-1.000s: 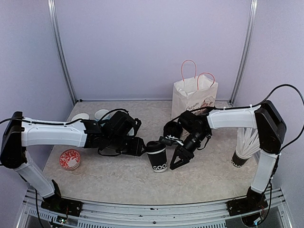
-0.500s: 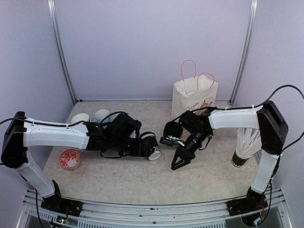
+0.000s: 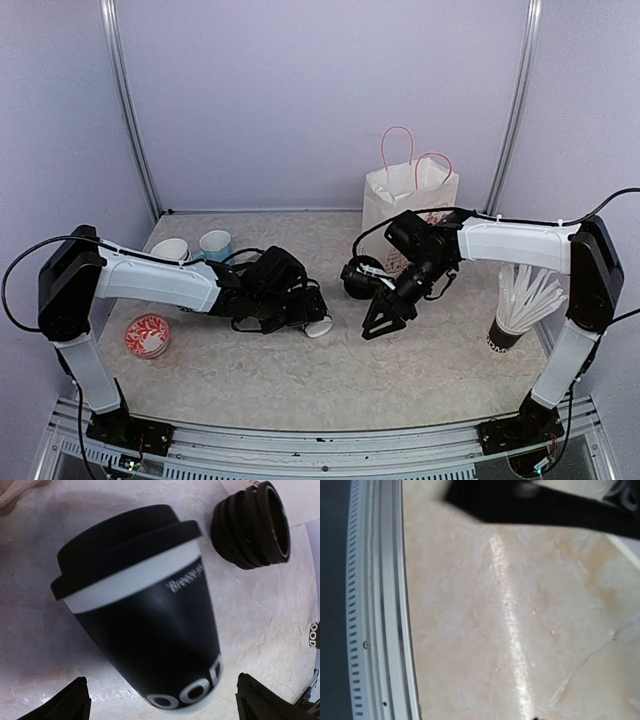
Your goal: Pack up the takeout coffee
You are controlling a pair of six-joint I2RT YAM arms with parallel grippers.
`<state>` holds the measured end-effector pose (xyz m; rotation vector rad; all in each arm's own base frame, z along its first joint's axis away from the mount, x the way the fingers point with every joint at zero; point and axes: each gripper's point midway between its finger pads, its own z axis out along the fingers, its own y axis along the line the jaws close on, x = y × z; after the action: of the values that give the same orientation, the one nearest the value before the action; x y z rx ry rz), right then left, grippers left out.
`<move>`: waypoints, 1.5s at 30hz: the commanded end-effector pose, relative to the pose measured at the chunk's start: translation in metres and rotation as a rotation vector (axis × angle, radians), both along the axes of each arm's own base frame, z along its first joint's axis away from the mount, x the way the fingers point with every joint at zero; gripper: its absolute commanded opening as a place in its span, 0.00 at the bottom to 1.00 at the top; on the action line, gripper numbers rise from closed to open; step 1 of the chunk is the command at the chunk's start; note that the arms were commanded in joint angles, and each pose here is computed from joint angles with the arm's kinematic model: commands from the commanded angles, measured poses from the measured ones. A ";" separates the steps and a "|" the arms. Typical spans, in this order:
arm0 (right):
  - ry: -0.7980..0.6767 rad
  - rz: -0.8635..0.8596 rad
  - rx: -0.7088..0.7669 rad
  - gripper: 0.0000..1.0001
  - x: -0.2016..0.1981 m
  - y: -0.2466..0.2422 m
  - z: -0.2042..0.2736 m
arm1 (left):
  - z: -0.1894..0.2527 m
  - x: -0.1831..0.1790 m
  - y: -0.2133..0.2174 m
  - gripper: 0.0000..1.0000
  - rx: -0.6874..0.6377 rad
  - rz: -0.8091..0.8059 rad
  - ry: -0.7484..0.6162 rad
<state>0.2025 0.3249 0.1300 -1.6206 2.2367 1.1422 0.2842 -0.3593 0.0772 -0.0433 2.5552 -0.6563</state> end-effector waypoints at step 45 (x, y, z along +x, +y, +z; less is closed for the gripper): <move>-0.052 0.087 0.378 0.77 0.017 0.004 0.116 | 0.086 -0.104 -0.053 0.75 -0.049 -0.820 -0.854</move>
<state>0.2459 0.3271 0.2339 -1.5484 1.8682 1.2870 0.1851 -0.4045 0.1478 1.0236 1.7543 -0.8123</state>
